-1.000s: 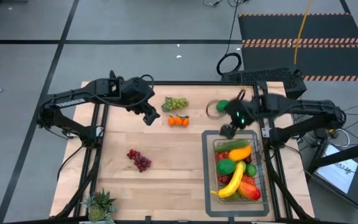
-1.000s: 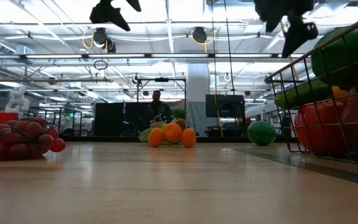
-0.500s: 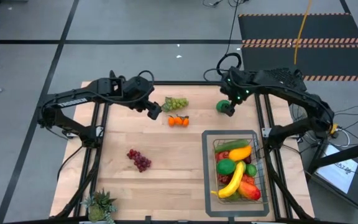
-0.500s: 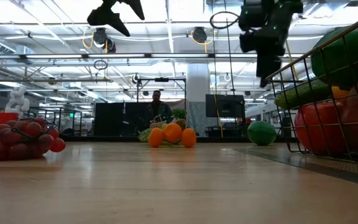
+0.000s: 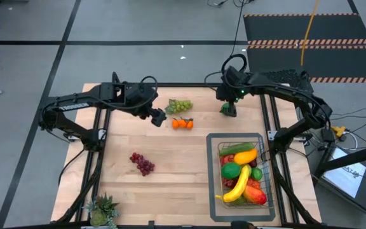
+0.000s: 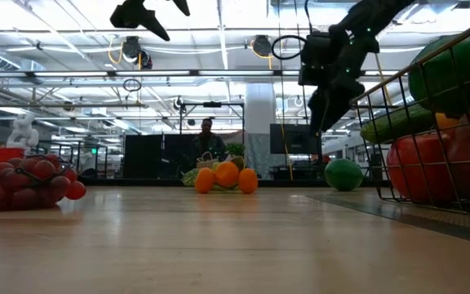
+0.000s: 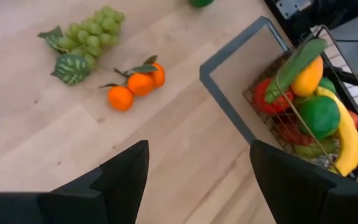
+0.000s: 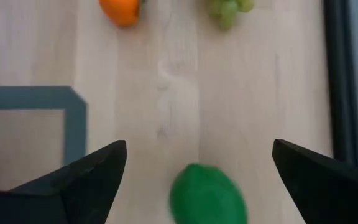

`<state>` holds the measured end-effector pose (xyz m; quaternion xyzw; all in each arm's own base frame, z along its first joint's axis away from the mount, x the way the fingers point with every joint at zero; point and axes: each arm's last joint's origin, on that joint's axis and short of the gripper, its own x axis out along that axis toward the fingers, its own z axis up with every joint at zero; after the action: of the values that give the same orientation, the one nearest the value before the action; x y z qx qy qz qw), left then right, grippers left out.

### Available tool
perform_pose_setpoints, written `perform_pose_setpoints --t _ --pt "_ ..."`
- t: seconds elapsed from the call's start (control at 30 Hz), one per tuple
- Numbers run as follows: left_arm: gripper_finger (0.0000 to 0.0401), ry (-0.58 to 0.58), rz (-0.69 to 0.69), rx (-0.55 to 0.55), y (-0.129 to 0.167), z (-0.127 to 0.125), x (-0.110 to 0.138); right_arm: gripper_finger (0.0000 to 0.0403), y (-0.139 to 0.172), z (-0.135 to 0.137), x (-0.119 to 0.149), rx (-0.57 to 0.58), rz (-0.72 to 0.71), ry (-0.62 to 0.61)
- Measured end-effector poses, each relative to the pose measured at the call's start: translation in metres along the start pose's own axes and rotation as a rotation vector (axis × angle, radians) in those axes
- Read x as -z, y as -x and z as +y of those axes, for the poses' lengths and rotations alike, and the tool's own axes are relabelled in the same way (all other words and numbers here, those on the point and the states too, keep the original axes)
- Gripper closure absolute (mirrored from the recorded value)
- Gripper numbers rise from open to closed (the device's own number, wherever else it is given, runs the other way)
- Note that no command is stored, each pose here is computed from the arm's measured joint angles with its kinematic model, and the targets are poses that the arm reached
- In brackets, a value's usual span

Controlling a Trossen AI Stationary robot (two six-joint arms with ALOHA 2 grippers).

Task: Build produce basket
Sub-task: Put the green lime into the wire basket

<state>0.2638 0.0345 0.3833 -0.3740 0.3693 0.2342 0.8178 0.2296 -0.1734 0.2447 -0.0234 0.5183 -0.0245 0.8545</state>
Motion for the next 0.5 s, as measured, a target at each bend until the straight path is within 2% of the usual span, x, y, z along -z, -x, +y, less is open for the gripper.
perform_pose_setpoints --t 0.07,0.27,0.5 --pt "0.0126 -0.005 0.006 0.006 0.000 -0.003 0.003 0.0003 -0.006 0.000 0.004 0.013 -0.013 0.015" --pt "0.0126 -0.026 0.002 0.004 0.000 -0.007 0.008 0.0003 -0.025 0.007 0.029 -0.026 0.072 0.015" --pt "0.0126 -0.028 0.000 0.001 0.000 -0.007 0.008 0.0003 -0.044 0.010 0.049 0.088 0.163 0.136"
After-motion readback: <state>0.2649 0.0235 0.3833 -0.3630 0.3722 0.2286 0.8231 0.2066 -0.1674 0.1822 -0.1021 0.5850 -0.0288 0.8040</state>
